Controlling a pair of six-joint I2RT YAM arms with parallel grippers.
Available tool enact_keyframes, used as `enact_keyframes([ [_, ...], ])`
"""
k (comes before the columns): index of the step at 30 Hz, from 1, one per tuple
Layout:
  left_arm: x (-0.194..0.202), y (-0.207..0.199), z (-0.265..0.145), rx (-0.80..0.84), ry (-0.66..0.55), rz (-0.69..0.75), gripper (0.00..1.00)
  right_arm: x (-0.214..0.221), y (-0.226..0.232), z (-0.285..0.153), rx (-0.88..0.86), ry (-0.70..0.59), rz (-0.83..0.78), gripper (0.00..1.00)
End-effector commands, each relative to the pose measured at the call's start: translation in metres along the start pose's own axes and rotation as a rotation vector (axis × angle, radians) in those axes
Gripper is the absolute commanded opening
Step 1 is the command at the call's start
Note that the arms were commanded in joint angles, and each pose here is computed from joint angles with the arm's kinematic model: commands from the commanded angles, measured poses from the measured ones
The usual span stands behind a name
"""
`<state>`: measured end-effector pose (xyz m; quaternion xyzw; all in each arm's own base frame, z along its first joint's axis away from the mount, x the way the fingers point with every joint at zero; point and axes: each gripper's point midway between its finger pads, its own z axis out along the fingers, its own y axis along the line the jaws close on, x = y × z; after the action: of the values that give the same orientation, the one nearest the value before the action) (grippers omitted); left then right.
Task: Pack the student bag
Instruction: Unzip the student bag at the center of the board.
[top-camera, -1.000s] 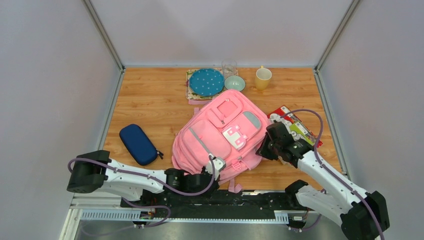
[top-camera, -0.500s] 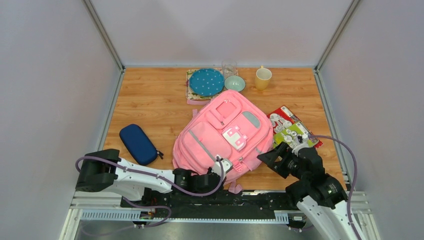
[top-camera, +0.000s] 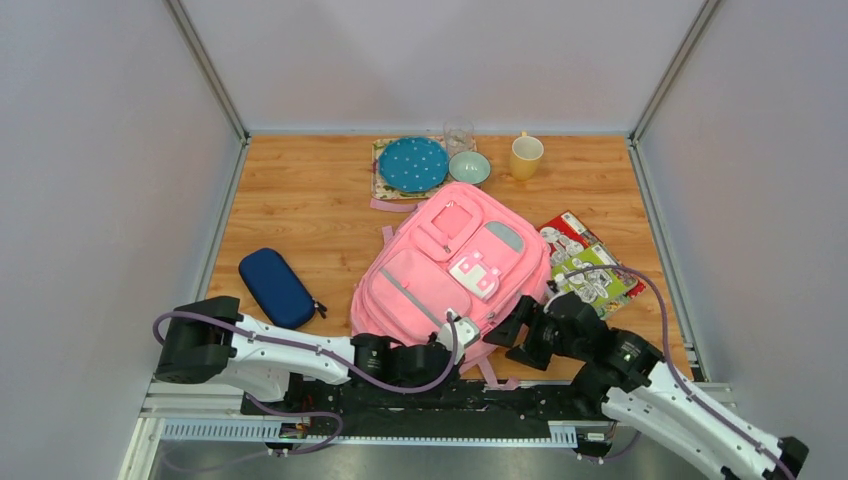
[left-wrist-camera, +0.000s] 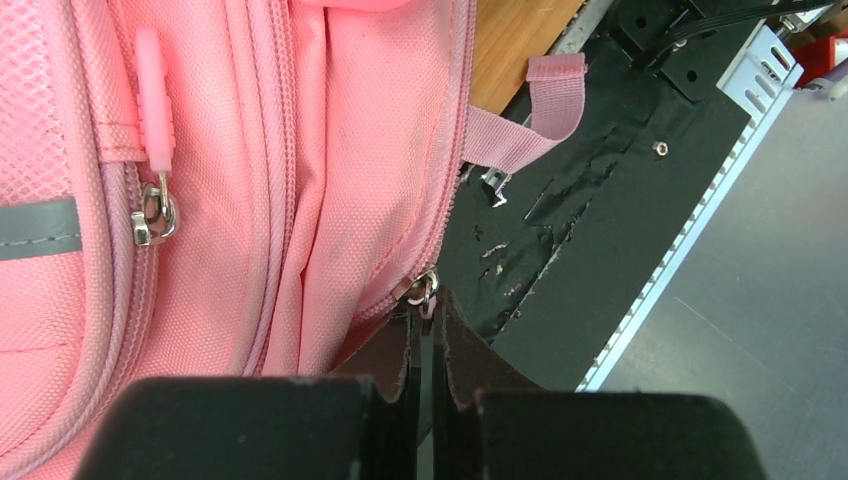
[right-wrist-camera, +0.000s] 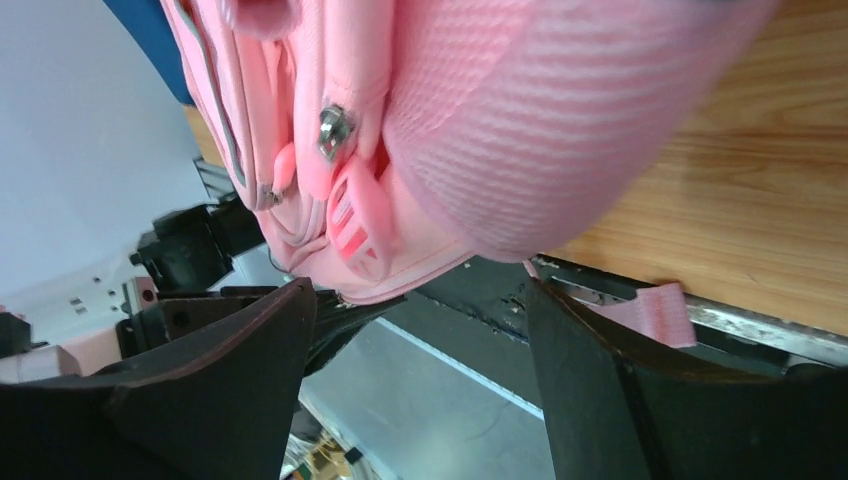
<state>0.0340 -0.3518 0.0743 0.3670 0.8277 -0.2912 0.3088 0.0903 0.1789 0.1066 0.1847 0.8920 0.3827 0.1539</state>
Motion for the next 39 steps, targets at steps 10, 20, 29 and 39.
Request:
enact_keyframes([
  [10, -0.029, -0.026, -0.003, 0.105, -0.070, 0.011, 0.00, -0.008, 0.060, 0.039, -0.019, -0.171, -0.052, 0.61],
  [20, 0.007, -0.001, -0.025, 0.089, 0.004, 0.018, 0.00, -0.031, 0.036, 0.041, 0.118, -0.279, -0.211, 0.00],
  [29, 0.067, 0.001, -0.038, 0.111, 0.149, 0.071, 0.00, -0.044, 0.018, 0.039, 0.240, -0.247, -0.494, 0.00],
  [39, 0.056, -0.053, -0.024, 0.190, 0.123, 0.153, 0.00, -0.036, 0.044, 0.054, 0.246, -0.133, -0.719, 0.00],
])
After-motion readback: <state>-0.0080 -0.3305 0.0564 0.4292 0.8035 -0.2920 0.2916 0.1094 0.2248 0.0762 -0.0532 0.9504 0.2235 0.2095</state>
